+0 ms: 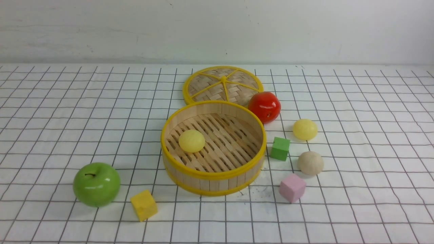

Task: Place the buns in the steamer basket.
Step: Use the right arm to grab a steamed stuffed bun

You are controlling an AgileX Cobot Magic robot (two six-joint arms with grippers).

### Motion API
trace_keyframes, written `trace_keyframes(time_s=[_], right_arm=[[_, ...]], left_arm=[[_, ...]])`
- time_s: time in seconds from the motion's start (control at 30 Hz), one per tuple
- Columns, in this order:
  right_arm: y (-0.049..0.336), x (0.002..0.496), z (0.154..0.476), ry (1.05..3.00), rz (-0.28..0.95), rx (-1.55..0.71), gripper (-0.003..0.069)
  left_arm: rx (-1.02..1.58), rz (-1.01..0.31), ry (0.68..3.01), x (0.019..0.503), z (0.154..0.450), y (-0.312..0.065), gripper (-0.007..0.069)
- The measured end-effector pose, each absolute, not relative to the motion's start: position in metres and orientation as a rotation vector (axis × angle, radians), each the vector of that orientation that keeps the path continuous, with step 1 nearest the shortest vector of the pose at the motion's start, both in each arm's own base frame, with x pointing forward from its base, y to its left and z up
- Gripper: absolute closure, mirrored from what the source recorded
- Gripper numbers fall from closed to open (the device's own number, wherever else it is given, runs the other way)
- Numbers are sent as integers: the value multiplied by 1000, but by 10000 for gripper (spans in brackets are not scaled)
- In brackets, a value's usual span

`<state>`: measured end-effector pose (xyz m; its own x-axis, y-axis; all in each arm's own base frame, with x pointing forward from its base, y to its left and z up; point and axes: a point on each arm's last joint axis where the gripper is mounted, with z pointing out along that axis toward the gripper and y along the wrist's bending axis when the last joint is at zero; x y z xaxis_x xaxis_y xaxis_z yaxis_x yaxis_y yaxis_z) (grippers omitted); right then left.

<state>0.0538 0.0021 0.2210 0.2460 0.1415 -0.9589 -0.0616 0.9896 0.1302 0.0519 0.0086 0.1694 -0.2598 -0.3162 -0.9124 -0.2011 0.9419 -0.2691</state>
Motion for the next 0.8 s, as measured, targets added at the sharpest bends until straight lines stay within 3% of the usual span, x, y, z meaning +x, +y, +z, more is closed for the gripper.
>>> trace_keyframes(time_s=[0.2, 0.4, 0.6, 0.63, 0.8], right_arm=[[0, 51, 233, 1271, 259, 181, 418], [1, 52, 294, 1334, 322, 244, 418], [3, 92, 334, 1621, 269, 323, 418], [3, 93, 336, 1647, 309, 287, 418], [5, 144, 324, 2007, 263, 315, 418]], left_arm=[[-381, -114, 1847, 52, 169, 9, 636], [-381, -114, 1847, 52, 169, 9, 636], [-381, -114, 1847, 52, 169, 9, 635], [-381, -114, 1847, 52, 169, 9, 635], [-381, -114, 1848, 52, 169, 9, 635]])
